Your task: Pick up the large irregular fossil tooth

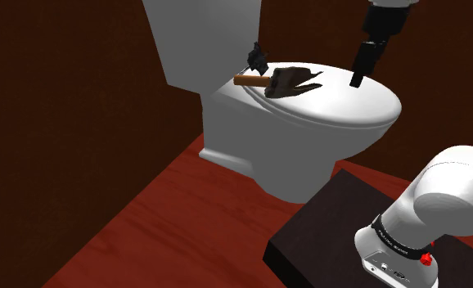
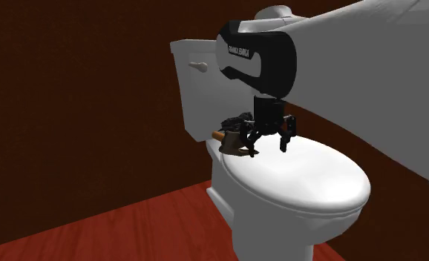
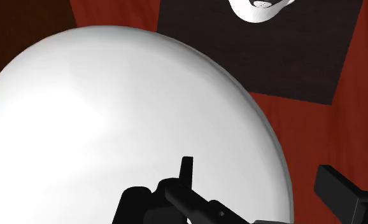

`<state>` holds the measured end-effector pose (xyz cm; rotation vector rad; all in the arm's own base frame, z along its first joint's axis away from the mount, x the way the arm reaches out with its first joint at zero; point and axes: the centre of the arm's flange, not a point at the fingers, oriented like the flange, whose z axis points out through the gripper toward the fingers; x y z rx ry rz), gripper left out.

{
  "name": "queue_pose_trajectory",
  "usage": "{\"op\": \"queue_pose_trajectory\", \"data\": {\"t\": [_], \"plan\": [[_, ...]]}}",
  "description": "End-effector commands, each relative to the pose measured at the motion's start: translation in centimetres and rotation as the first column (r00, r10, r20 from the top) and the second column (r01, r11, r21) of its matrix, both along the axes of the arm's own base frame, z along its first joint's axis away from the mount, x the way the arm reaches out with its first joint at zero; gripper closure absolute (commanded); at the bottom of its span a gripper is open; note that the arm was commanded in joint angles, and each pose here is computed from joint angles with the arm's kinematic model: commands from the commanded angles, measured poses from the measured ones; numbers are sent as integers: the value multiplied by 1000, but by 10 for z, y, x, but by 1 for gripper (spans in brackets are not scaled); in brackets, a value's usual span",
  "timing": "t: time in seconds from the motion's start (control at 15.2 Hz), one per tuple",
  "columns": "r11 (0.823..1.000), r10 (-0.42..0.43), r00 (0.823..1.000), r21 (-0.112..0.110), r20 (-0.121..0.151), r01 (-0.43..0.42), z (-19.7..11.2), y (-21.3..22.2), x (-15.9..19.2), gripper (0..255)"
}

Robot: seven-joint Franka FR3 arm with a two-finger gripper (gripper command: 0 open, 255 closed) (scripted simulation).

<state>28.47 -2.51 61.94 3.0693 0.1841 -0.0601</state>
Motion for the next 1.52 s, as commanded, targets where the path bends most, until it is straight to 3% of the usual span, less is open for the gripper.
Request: {"op": "queue_pose_trajectory", "data": {"t": [0.0,0.2,0.33,0.46,0.66,0.92,1.45], "plan": [[1000,0,1000,0,0,0,0,0,0,0],[987,160,987,19,-18,-159,0,-1,41,0],[964,264,964,34,-28,-263,0,1,68,0],[930,366,930,49,-37,-364,-1,7,95,0],[859,510,859,73,-47,-507,-2,21,134,0],[731,681,730,108,-53,-674,-4,48,181,0],[731,681,730,108,-53,-674,-44,48,181,0]]}}
